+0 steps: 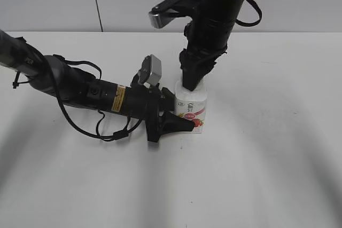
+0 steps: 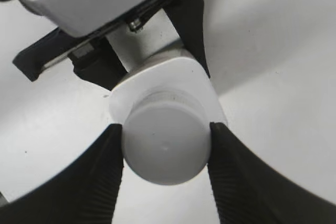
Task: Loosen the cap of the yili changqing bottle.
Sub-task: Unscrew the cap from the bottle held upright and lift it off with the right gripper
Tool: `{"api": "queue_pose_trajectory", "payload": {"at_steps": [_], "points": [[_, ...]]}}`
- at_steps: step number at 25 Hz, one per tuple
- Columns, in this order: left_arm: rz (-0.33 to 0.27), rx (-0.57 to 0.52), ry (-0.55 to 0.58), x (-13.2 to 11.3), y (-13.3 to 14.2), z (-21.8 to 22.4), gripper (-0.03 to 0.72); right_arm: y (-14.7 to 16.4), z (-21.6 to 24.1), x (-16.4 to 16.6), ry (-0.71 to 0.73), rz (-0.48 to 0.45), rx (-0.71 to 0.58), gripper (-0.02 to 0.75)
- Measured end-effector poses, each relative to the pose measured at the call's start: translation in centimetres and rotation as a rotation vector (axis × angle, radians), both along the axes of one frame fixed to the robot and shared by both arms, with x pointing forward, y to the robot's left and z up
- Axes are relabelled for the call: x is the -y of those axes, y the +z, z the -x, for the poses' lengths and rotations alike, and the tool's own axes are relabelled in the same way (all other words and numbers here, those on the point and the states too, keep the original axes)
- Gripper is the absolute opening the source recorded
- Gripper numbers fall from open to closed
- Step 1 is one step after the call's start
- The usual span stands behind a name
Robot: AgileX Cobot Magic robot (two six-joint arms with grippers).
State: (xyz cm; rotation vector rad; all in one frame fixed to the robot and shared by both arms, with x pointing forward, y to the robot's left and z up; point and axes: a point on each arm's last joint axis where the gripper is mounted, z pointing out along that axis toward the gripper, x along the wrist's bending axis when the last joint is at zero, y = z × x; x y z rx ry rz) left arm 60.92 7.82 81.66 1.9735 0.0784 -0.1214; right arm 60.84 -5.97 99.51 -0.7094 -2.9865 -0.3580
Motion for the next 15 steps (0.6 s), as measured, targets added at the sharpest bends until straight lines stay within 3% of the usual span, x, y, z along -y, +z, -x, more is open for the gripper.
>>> {"api": "queue_pose_trajectory", "payload": {"at_steps": [15], "points": [[-0.008,0.003,-0.013,-0.03,-0.07,0.10,0.394,0.00,0.00,0.01,0.370,0.002,0.090,0.393]]}}
